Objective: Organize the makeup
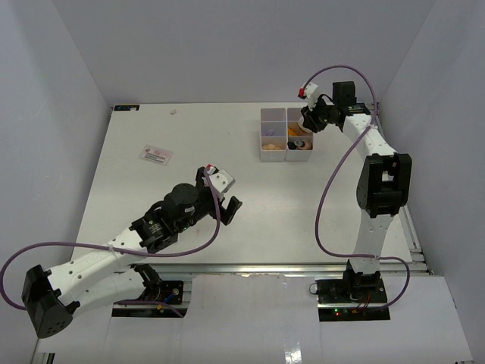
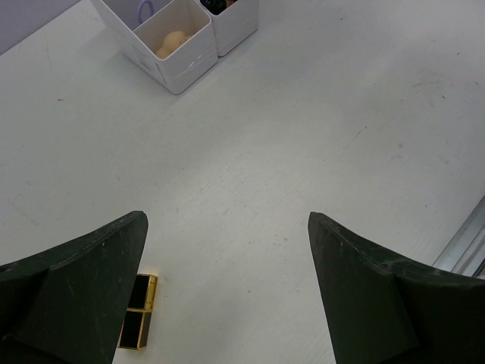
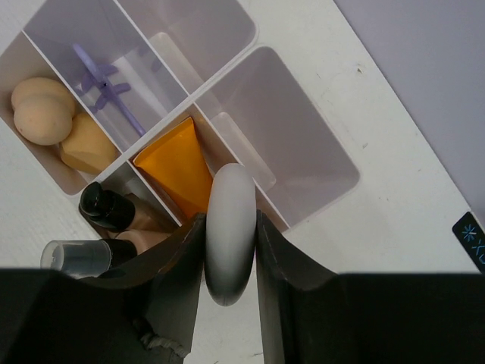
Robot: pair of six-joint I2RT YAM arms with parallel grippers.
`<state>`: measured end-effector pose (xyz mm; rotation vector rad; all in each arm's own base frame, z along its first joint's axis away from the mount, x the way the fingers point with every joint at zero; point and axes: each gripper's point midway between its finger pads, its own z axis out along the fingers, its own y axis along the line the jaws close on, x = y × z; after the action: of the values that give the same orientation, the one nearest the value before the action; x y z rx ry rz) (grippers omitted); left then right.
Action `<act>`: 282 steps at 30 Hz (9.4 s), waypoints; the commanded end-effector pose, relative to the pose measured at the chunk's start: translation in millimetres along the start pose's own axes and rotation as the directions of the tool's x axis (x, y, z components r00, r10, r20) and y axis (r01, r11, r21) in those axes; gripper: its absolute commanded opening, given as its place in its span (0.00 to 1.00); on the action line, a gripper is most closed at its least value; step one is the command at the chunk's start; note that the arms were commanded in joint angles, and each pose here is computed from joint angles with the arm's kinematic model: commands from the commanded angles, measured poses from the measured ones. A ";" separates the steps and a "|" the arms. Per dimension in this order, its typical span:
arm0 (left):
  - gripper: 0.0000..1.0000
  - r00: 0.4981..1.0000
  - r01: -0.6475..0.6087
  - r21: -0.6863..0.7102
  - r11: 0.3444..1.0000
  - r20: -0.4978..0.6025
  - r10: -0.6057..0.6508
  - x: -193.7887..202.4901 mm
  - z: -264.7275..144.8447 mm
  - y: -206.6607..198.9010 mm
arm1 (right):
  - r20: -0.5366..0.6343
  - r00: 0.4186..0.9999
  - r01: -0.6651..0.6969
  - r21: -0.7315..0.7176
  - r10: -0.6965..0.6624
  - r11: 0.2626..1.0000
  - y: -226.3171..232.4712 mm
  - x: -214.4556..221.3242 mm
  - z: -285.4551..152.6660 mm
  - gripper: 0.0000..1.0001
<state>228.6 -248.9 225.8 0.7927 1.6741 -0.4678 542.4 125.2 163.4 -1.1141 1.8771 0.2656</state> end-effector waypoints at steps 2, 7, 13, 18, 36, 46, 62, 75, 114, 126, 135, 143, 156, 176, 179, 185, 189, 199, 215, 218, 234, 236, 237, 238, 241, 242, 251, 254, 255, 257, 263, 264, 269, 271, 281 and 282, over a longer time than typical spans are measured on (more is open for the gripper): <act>0.98 1.000 0.019 -0.001 1.000 -0.013 -0.019 5.0 2.5 -0.9 | -0.006 0.989 0.147 0.054 -0.147 0.988 -13.5 -15.3 2.5 0.50; 0.98 0.999 0.036 0.014 0.999 -0.029 -0.036 10.3 5.2 -4.9 | 0.015 0.988 0.151 0.063 -0.153 0.986 -12.1 -27.0 -5.6 0.65; 0.98 0.987 0.147 0.002 0.989 -0.065 -0.147 19.9 9.8 -5.3 | 0.097 0.987 0.116 0.108 -0.126 0.987 -6.1 -68.8 -49.8 0.69; 0.98 0.923 0.362 -0.031 0.932 -0.130 -0.363 34.2 17.4 6.7 | 0.182 0.981 0.050 0.090 -0.066 0.995 28.7 -92.0 -102.5 0.71; 0.98 0.728 0.489 -0.401 0.774 -0.302 -0.616 90.9 5.2 85.2 | 0.274 0.917 -0.058 -0.626 0.289 0.778 274.6 -20.2 -185.9 0.78; 0.89 0.643 0.297 -0.505 0.811 -0.522 -0.561 160.5 9.6 99.2 | 0.277 0.921 -0.052 -0.605 0.272 0.794 280.7 -7.1 -188.5 0.79; 0.82 0.605 0.190 -0.526 0.829 -0.602 -0.521 185.7 19.0 112.3 | 0.268 0.914 -0.089 -0.601 0.305 0.794 274.6 -1.3 -187.9 0.79; 0.62 0.557 0.197 -0.509 0.838 -0.645 -0.523 204.6 24.4 104.8 | 0.266 0.909 -0.104 -0.600 0.321 0.793 272.0 0.6 -188.4 0.79; 0.01 0.784 0.608 0.353 0.711 -0.132 -0.606 -35.5 164.1 -88.1 | -0.002 0.742 -0.449 -0.744 0.670 0.495 239.2 -26.0 -172.7 0.94; 0.01 0.793 0.586 0.383 0.714 -0.089 -0.603 -49.6 171.6 -101.6 | -0.009 0.707 -0.563 -0.613 0.707 0.555 204.6 -25.5 -144.7 0.88; 0.01 0.807 0.570 0.364 0.737 -0.080 -0.584 -49.8 176.1 -106.7 | 0.015 0.644 -0.646 -0.526 0.765 0.554 184.1 -36.2 -132.2 0.73; 0.01 0.827 0.547 0.310 0.778 -0.055 -0.559 -51.6 185.4 -101.0 | 0.005 0.651 -0.658 -0.495 0.759 0.568 196.8 -36.8 -127.4 0.48; 0.21 0.845 0.524 0.218 0.823 -0.015 -0.534 -57.5 193.7 -87.9 | 0.038 0.691 -0.663 -0.364 0.722 0.654 185.2 -33.0 -120.4 0.14; 0.82 0.906 0.423 0.108 0.900 -0.051 -0.420 -33.5 145.5 -62.5 | 0.177 0.848 -0.474 -0.165 0.499 0.865 137.8 -48.3 -116.2 0.08; 0.82 0.915 0.398 0.046 0.916 -0.094 -0.393 -19.4 117.0 -44.4 | 0.194 0.876 -0.433 -0.086 0.442 0.897 118.6 -51.2 -107.0 0.08; 0.82 0.898 0.412 -0.088 0.907 -0.133 -0.421 8.6 48.6 20.9 | 0.246 0.915 -0.335 0.020 0.320 0.942 89.6 -82.0 -79.2 0.08; 0.85 0.896 0.406 -0.210 0.889 -0.102 -0.433 29.4 9.4 63.3 | 0.262 0.930 -0.289 0.090 0.258 0.953 64.4 -103.2 -58.4 0.08; 0.86 0.899 0.394 -0.307 0.866 -0.067 -0.432 42.7 -15.1 78.5 | 0.314 0.937 -0.236 0.255 0.151 0.938 -3.8 -147.6 -12.7 0.08; 0.88 0.896 0.389 -0.341 0.856 -0.075 -0.437 49.2 -16.2 82.8 | 0.253 0.967 -0.130 0.428 0.019 0.894 -50.4 -116.9 29.0 0.08; 0.88 0.895 0.388 -0.342 0.856 -0.080 -0.438 51.1 -15.5 82.5 | 0.243 0.970 -0.120 0.442 0.010 0.889 -54.5 -112.0 31.2 0.08; 0.90 0.879 0.408 -0.367 0.836 -0.091 -0.469 60.5 -12.8 83.1 | 0.222 0.973 -0.157 0.441 0.062 0.884 -70.6 -75.5 42.3 0.41; 0.90 0.873 0.417 -0.369 0.830 -0.090 -0.479 61.8 -13.0 83.0 | 0.226 0.972 -0.164 0.433 0.069 0.886 -69.7 -74.9 41.1 0.49; 0.90 0.870 0.423 -0.369 0.827 -0.090 -0.485 62.4 -12.9 82.6 | 0.227 0.971 -0.165 0.429 0.071 0.888 -68.7 -75.3 39.7 0.53; 0.90 0.866 0.430 -0.367 0.825 -0.090 -0.492 62.9 -12.9 82.0 | 0.229 0.971 -0.167 0.426 0.072 0.889 -67.7 -76.1 37.9 0.56; 0.90 0.854 0.453 -0.359 0.816 -0.088 -0.513 63.2 -12.9 80.6 | 0.244 0.967 -0.171 0.413 0.072 0.895 -64.2 -83.4 28.4 0.65; 0.90 0.844 0.471 -0.360 0.805 -0.082 -0.530 64.0 -13.6 80.9 | 0.246 0.966 -0.178 0.406 0.081 0.896 -61.9 -84.2 25.9 0.66; 0.88 0.683 0.643 -0.430 0.634 -0.052 -0.728 83.8 -21.6 78.4 | 0.307 0.938 -0.070 -0.283 0.160 0.957 92.4 -114.5 -66.9 0.78; 0.92 0.584 0.687 -0.522 0.506 -0.019 -0.811 99.2 -29.1 83.1 | 0.277 0.926 -0.079 -0.521 0.256 0.850 168.4 -91.2 -101.6 0.79; 0.93 0.537 0.706 -0.552 0.445 0.006 -0.844 104.2 -31.3 84.7 | 0.263 0.922 -0.086 -0.576 0.284 0.813 188.0 -79.6 -107.3 0.79; 0.93 0.453 0.730 -0.600 0.327 0.067 -0.889 108.6 -35.6 90.1 | 0.252 0.919 -0.086 -0.621 0.303 0.779 215.9 -66.1 -126.0 0.80; 0.86 0.175 0.662 -0.736 -0.139 0.333 -0.927 140.5 -47.8 131.5 | 0.209 0.924 -0.124 -0.630 0.321 0.767 238.3 -32.9 -136.5 0.80; 0.84 0.148 0.639 -0.747 -0.184 0.355 -0.923 148.0 -45.5 135.6 | 0.200 0.923 -0.136 -0.631 0.330 0.763 238.1 -32.1 -138.1 0.80; 0.78 0.090 0.600 -0.736 -0.313 0.451 -0.888 158.0 -33.3 161.6 | 0.206 0.917 -0.138 -0.638 0.341 0.757 240.1 -31.6 -147.5 0.81; 0.75 0.070 0.579 -0.744 -0.333 0.452 -0.889 163.4 -23.7 168.5 | 0.215 0.916 -0.132 -0.632 0.337 0.763 238.7 -31.7 -149.6 0.81; 0.70 0.022 0.481 -0.790 -0.380 0.444 -0.896 194.2 11.7 182.3 | 0.241 0.905 -0.125 -0.637 0.351 0.760 236.2 -32.7 -158.1 0.81; 0.69 0.022 0.482 -0.789 -0.381 0.446 -0.895 193.6 13.4 184.5 | 0.244 0.905 -0.122 -0.637 0.349 0.761 236.3 -33.2 -158.6 0.81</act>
<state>328.7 -77.8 44.2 -1.4693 2.3629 -0.1358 278.1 188.0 208.5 -1.1161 1.6980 1.1947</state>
